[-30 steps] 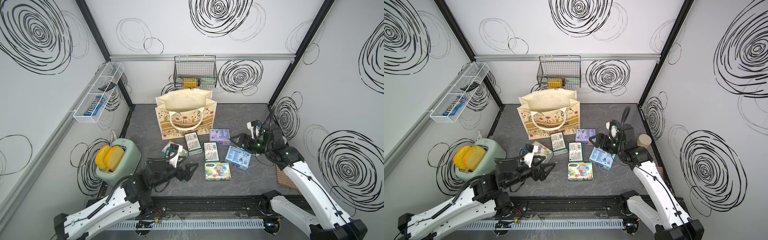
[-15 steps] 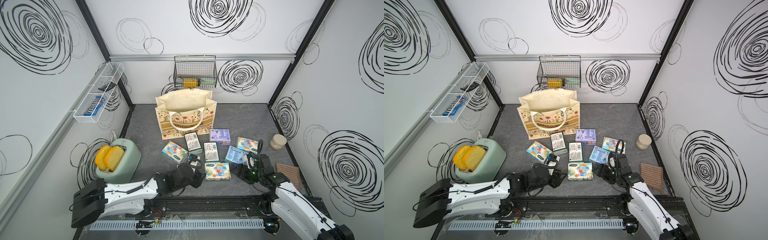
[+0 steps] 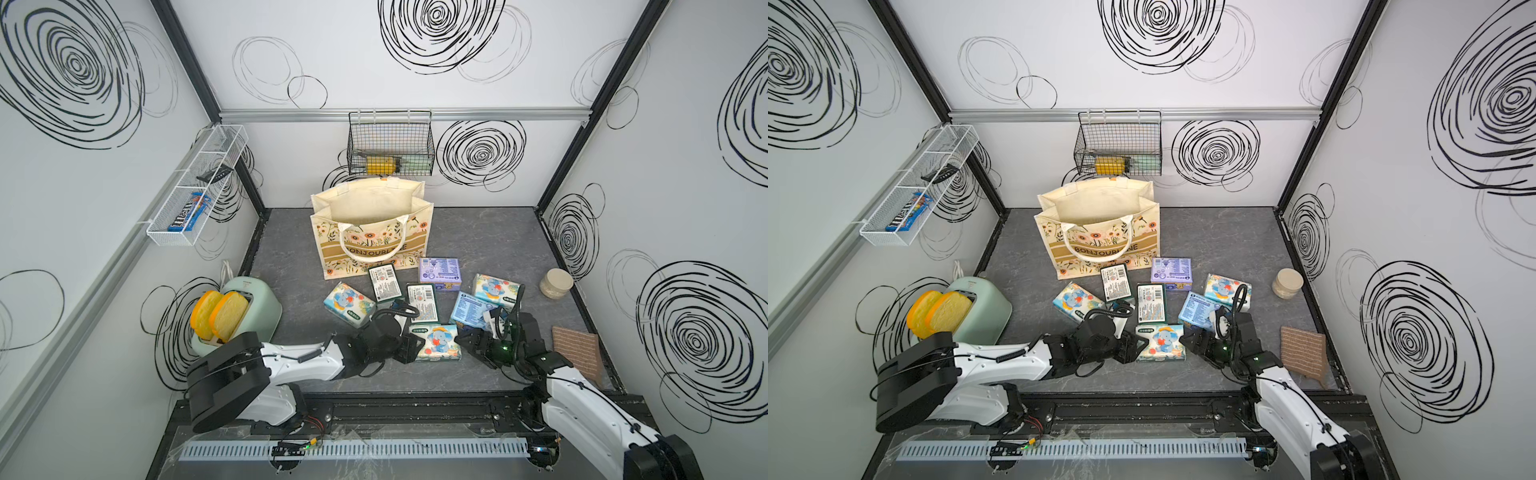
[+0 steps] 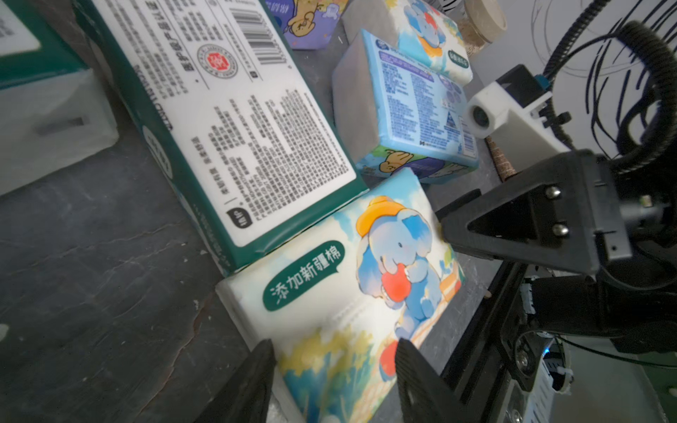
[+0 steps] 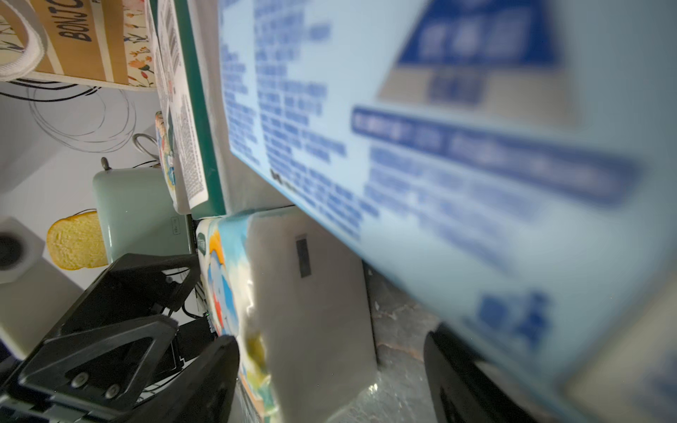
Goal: Put tissues into the canvas bag
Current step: Adjust the pack of facial tissues at the center of the board.
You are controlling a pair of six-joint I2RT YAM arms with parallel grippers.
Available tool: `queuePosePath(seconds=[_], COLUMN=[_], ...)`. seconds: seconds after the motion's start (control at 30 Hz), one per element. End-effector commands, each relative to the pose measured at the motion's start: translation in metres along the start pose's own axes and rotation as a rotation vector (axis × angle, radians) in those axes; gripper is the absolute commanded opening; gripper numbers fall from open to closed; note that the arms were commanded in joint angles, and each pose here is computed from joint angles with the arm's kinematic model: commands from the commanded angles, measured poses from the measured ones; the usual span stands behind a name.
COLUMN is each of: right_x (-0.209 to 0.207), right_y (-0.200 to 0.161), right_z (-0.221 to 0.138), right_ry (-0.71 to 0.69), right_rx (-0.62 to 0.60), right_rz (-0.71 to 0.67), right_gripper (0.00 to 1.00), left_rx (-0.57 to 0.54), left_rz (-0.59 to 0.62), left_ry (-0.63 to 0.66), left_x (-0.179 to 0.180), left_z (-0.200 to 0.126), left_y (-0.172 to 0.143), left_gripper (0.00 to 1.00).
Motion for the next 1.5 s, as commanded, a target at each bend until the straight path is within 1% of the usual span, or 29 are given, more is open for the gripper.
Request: queuePosePath(seconds=[0.0, 0.17, 0.27, 0.37, 0.5, 0.73, 0.83, 1.03, 1.17, 1.3, 1.33, 1.47], right_x=[-0.008, -0.005, -0.005, -0.009, -0.012, -0.006, 0.003, 0.035, 0.054, 0.057, 0.058, 0.063], right_y=[-0.007, -0.012, -0.017, -0.021, -0.023, -0.024, -0.023, -0.009, -0.004, -0.003, -0.003, -0.001], right_z=[0.007, 0.012, 0.015, 0.018, 0.021, 0.023, 0.02, 0.002, -0.01, -0.012, -0.012, -0.013], right_ry=[0.028, 0.105, 0.157, 0.166, 0.179, 0.27, 0.319, 0.395, 0.431, 0.436, 0.436, 0.44], right_rx=[0.059, 0.151, 0.214, 0.262, 0.29, 0.316, 0.317, 0.247, 0.213, 0.193, 0.192, 0.195], right_rz=[0.048, 0.07, 0.082, 0.09, 0.09, 0.08, 0.063, -0.034, -0.066, -0.063, -0.062, -0.067], right_gripper=[0.85, 0.86, 0.87, 0.87, 0.87, 0.85, 0.83, 0.82, 0.81, 0.8, 0.8, 0.8], left_rx=[-0.01, 0.023, 0.035, 0.049, 0.057, 0.076, 0.086, 0.087, 0.084, 0.088, 0.062, 0.039], left_rz=[-0.015, -0.041, -0.044, -0.041, -0.047, -0.057, -0.067, -0.082, -0.086, -0.111, -0.117, -0.124], left_ry=[-0.021, 0.037, 0.054, 0.069, 0.079, 0.076, 0.067, 0.048, 0.033, -0.005, -0.043, -0.081], left_x=[0.006, 0.031, 0.039, 0.044, 0.049, 0.054, 0.055, 0.055, 0.053, 0.048, 0.042, 0.029], left_z=[0.006, 0.01, 0.01, 0.012, 0.013, 0.016, 0.017, 0.017, 0.016, 0.015, 0.014, 0.012], left_y=[0.003, -0.011, -0.017, -0.021, -0.027, -0.034, -0.037, -0.04, -0.039, -0.039, -0.035, -0.031], left_gripper=[0.56, 0.54, 0.53, 0.53, 0.53, 0.53, 0.53, 0.53, 0.54, 0.55, 0.54, 0.54])
Point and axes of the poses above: each gripper's point midway between its finger pads, its own z axis out along the fingers, its own x axis along the line the jaws close on, y = z × x, the point moved 8 cm from there along -z, back along the fingers, and after that the axes turned 3 degrees about -z, right-handed, at the moved point
